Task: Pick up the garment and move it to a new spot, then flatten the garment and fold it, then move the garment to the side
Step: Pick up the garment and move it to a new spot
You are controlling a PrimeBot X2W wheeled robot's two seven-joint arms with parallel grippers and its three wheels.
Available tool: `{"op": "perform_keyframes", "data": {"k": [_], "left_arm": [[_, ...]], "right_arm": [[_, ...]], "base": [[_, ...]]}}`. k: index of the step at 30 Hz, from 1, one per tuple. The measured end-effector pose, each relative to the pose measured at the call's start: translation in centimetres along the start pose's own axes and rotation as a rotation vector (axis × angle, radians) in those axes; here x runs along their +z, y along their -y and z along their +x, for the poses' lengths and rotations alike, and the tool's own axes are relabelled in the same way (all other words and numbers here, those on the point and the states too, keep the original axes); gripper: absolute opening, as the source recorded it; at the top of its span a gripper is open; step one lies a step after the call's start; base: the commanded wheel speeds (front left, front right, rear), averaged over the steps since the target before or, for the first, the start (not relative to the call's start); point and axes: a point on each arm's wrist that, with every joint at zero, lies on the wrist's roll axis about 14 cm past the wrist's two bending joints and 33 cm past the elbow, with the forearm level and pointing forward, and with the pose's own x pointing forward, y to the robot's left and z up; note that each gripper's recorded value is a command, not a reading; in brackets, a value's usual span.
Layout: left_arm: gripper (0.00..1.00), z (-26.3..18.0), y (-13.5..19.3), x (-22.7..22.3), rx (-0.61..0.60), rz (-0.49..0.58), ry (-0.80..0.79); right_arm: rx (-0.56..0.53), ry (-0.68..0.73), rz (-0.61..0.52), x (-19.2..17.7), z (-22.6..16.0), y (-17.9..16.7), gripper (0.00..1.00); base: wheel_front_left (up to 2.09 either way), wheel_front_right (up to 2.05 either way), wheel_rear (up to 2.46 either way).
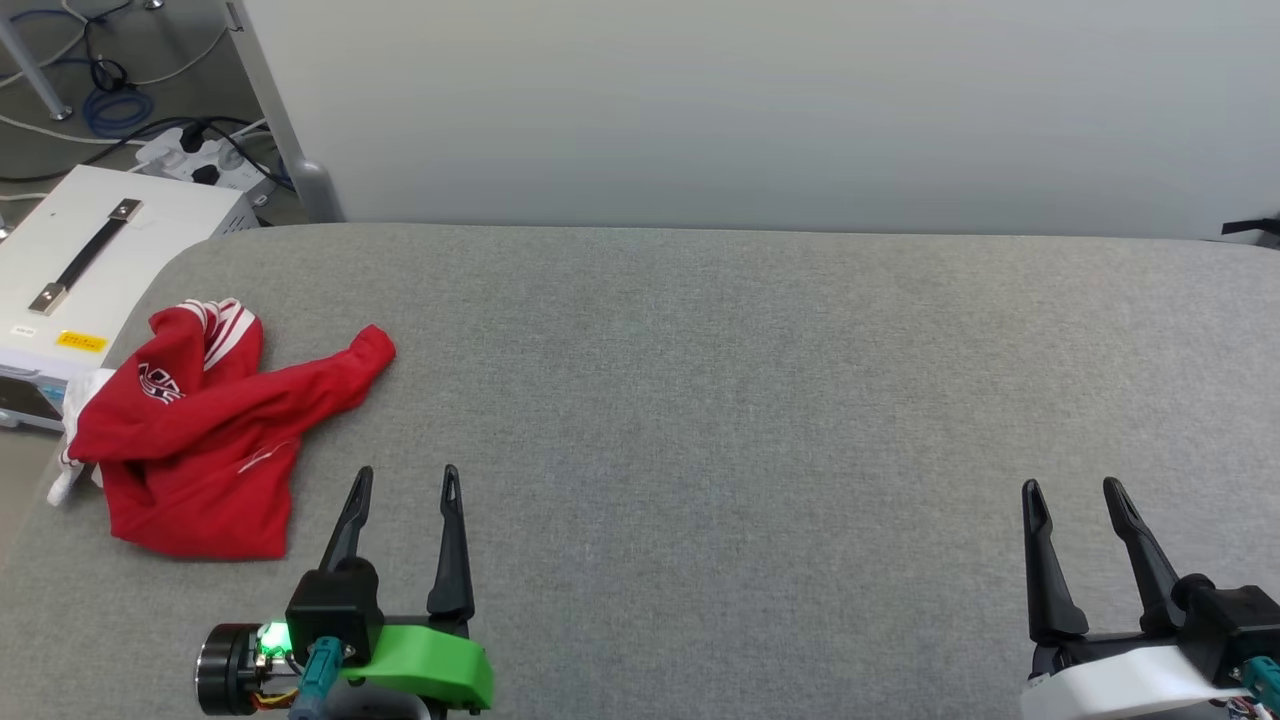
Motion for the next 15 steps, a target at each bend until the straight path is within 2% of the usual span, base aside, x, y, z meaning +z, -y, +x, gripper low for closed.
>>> {"op": "perform_keyframes", "data": {"k": [8,15], "left_arm": [[1.00,-0.6,-1.6,-0.2,0.055,0.002,-0.010],[1.00,-1.3,-4.3,-0.1,0.139,0.014,-0.013]], "right_arm": [[0.050,-0.012,0.012,-0.6,0.9,-1.5,1.00],[0.120,-0.035,0.026,-1.6,2.1,-3.7,1.00]], "base": [[0.00,0.00,0.00],[0.00,0.00,0.00]]}}
